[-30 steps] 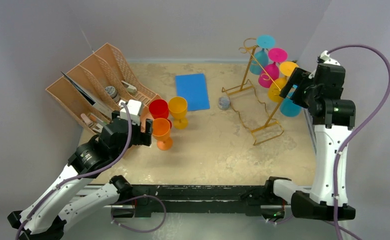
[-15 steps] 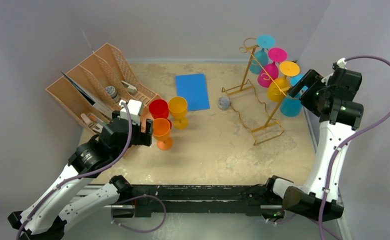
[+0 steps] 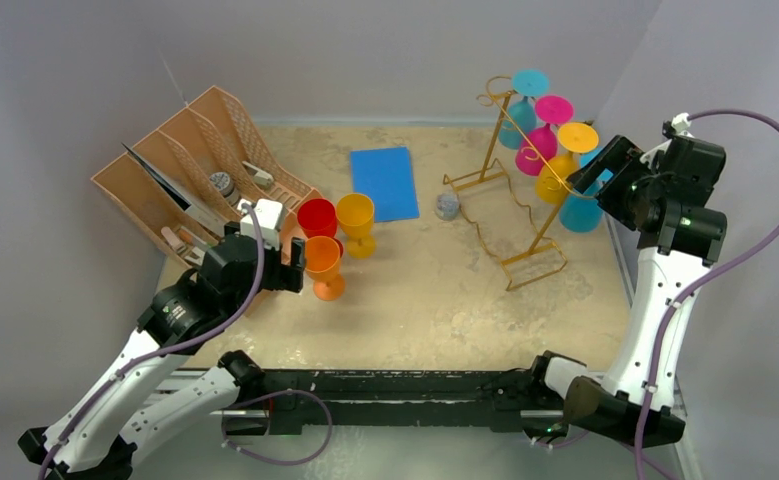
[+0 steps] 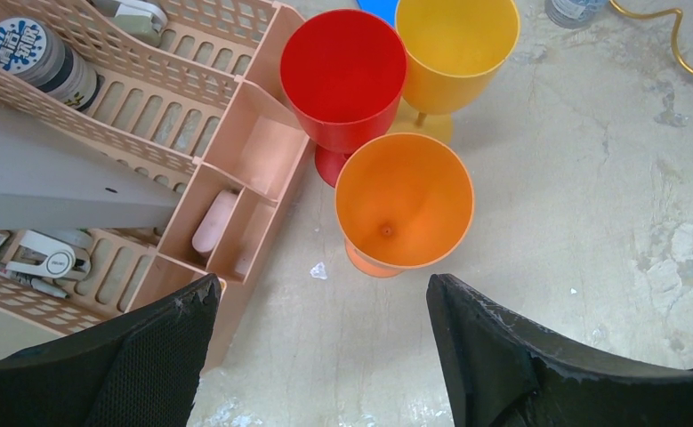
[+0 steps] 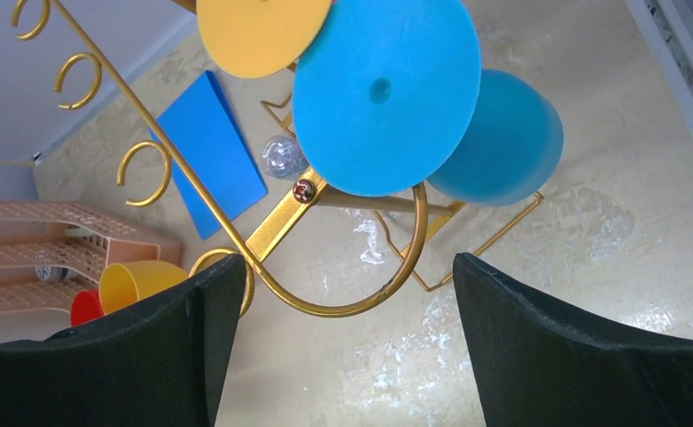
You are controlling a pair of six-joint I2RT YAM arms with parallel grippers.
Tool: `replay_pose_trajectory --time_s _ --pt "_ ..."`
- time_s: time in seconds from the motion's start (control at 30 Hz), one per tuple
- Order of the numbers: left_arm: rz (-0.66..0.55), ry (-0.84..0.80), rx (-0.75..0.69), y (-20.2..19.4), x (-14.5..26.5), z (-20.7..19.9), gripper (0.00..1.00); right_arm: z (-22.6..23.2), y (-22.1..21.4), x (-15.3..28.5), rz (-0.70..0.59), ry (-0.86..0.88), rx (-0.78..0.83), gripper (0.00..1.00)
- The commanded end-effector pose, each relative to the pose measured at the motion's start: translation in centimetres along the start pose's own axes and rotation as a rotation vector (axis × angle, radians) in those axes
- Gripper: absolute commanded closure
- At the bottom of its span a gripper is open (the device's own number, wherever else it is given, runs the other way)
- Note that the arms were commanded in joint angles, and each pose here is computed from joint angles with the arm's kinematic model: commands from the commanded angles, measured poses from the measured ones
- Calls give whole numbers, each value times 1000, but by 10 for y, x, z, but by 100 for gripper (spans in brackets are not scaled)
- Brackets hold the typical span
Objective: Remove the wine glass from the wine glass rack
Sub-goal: Pick up the wine glass from the wine rack.
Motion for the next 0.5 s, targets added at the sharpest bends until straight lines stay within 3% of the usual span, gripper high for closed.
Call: replay_pose_trajectory --time_s 0.0,0.47 --pt "-26 -19 30 5 -1 -3 15 9 13 17 -72 38 44 12" --pt "-39 -29 45 6 2 -1 15 -12 33 13 -149 -169 -13 12"
Point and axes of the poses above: each gripper's point midway between its finger pads, its own x axis back along the fingers, its own z axis along the line the jaws close on, y = z × x, the point moved 5 cm from there along x, back along the fingers, and after that the axes turned 2 degrees about x, right-handed, at the moved point
